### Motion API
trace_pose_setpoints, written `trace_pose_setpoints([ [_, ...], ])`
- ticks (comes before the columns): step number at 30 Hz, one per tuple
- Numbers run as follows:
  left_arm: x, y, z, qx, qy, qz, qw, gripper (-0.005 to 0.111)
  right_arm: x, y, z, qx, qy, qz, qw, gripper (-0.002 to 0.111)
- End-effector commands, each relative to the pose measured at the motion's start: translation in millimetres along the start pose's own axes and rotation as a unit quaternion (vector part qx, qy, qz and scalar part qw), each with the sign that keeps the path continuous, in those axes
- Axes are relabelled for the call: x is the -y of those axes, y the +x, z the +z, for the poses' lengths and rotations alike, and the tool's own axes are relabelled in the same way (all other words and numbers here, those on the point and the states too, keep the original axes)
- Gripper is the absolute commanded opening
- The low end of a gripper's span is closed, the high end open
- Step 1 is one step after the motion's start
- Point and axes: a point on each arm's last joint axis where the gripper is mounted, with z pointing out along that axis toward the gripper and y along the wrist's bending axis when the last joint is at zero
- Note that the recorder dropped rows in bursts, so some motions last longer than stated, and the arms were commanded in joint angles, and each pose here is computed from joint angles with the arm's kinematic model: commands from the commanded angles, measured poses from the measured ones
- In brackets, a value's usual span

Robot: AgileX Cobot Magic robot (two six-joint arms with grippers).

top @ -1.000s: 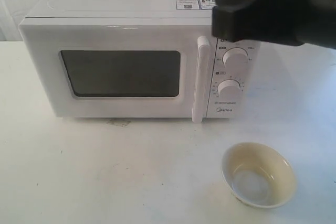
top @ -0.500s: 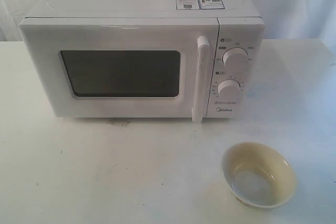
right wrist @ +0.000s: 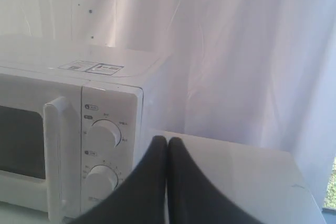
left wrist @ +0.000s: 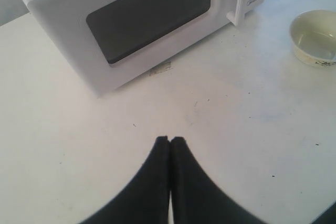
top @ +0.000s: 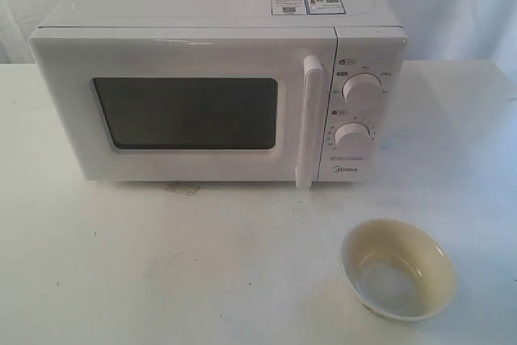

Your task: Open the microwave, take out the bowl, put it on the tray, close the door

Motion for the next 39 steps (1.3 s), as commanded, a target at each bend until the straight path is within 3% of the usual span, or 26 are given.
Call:
trace_pose_setpoints([
  [1,2.1,0.1,-2.8,0.004,0.003,-0.001,1.000,0.000,-2.8,2.1,-1.2,-0.006,-0.018,-0.043,0.999,0.000],
  [8,2.1,0.1,-2.8,0.004,0.003,-0.001,1.000,0.000,-10.0,2.6,-7.4,0.003,-0.069,-0.101,0.992,0.000],
  [12,2.1,0.1,-2.8,0.004,0.003,-0.001,1.000,0.000,-10.2,8.2,-11.9,0.010,-0.071,-0.087,0.994,0.000],
  [27,2.1,0.1,-2.8,0.004,0.003,-0.001,1.000,0.000,-18.2,98.4,-9.3,-0.086,-0.089,-0.077,0.989,0.000],
  [34,1.9,-0.2,-2.8,0.006,0.002,-0.001,1.000,0.000,-7.6,108.0,-9.9,-0.129,0.011,-0.040,0.991,0.000],
  [39,1.9,-0.2,-2.8,0.006,0.002,-0.001,1.000,0.000,-4.1,112.8,-11.6,-0.158,0.040,-0.038,0.986,0.000],
])
